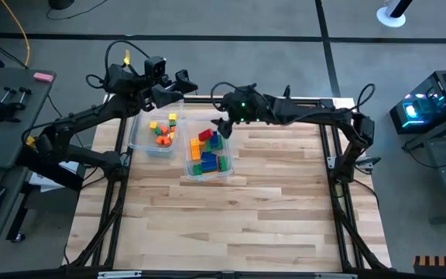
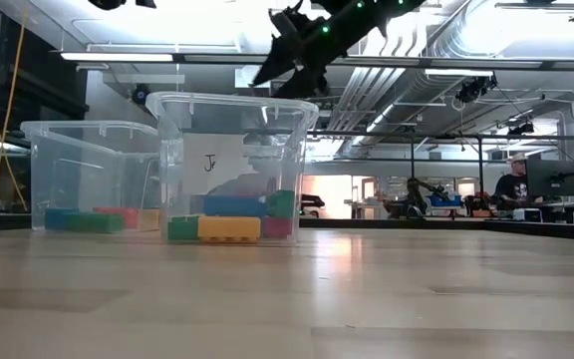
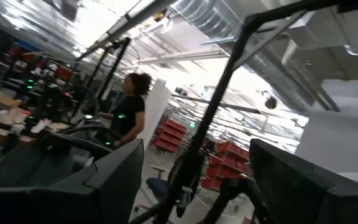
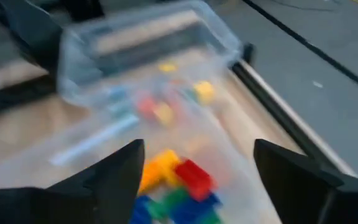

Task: Sort blocks by size
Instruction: Adjust the transparent bins to the top center of the table

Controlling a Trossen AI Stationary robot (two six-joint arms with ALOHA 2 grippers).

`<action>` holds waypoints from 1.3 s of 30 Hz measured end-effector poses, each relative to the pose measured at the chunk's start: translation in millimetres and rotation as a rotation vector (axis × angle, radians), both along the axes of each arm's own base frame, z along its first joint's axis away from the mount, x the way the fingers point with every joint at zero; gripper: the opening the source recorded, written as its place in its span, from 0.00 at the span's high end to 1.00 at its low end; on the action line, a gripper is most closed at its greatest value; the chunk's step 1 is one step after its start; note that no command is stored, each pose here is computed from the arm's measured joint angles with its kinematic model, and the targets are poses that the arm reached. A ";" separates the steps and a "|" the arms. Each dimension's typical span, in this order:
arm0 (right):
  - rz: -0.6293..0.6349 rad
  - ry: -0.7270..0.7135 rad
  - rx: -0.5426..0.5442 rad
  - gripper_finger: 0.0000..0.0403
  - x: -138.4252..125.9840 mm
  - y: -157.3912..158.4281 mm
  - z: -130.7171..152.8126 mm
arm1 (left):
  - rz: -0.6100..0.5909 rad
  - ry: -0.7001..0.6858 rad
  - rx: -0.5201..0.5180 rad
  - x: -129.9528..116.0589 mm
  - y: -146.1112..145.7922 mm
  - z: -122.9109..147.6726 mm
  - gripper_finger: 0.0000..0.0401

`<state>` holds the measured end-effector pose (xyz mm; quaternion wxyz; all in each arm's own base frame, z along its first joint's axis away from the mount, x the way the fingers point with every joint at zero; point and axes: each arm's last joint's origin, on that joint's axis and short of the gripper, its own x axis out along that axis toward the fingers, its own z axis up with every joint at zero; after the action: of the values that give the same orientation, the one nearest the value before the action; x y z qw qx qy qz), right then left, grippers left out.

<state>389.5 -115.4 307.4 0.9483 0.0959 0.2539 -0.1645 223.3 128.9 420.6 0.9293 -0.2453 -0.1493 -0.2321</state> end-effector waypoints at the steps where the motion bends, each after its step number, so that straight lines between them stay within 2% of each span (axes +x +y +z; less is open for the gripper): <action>1: -0.017 0.037 -0.018 0.29 -2.8 -3.3 2.7 | 0.011 0.005 -0.002 -0.2 1.4 -0.6 0.30; 4: -0.070 0.161 -0.083 0.45 -15.8 -16.0 10.1 | 0.060 0.047 0.030 3.9 4.3 -7.4 0.30; 6: -0.116 0.224 -0.120 0.59 -27.5 -26.5 17.1 | 0.089 0.128 0.068 11.5 3.8 -19.1 0.31; 10: -0.192 0.292 -0.124 0.92 -62.4 -46.2 34.9 | 0.261 0.410 0.170 26.0 -0.1 -58.0 0.42; 11: -0.210 0.306 -0.116 0.96 -72.2 -49.5 38.4 | 0.323 0.499 0.199 26.8 -1.0 -67.9 0.48; 14: -0.286 0.312 -0.088 0.94 -103.2 -58.2 55.2 | 0.463 0.753 0.248 27.2 -3.1 -93.1 0.70; 16: -0.327 0.293 -0.088 0.93 -120.5 -61.2 67.0 | 0.476 0.857 0.235 29.0 -3.6 -105.1 0.89; 18: -0.357 0.263 -0.097 0.95 -132.8 -63.0 76.9 | 0.467 0.904 0.221 33.5 -3.1 -113.3 0.96; 21: -0.380 0.229 -0.099 0.99 -140.9 -62.6 84.7 | 0.450 1.045 0.225 44.1 3.2 -132.5 0.99; 24: -0.397 0.210 -0.081 0.98 -143.0 -61.0 87.0 | 0.399 1.305 0.257 54.6 9.1 -159.2 1.00; 28: -0.392 0.213 -0.069 0.99 -141.9 -58.5 86.1 | 0.406 1.528 0.470 70.1 13.8 -166.3 1.00; 31: -0.380 0.209 -0.068 0.99 -139.9 -55.8 86.3 | 0.419 1.601 0.585 81.8 17.4 -168.3 1.00; 39: -0.369 0.213 -0.049 1.00 -136.7 -49.7 85.0 | 0.437 1.774 0.763 92.5 37.2 -192.9 1.00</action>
<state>252.8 -165.1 392.4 0.8719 0.0996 0.3269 -0.3507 315.7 166.1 227.6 0.7437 0.0186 0.6436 0.1799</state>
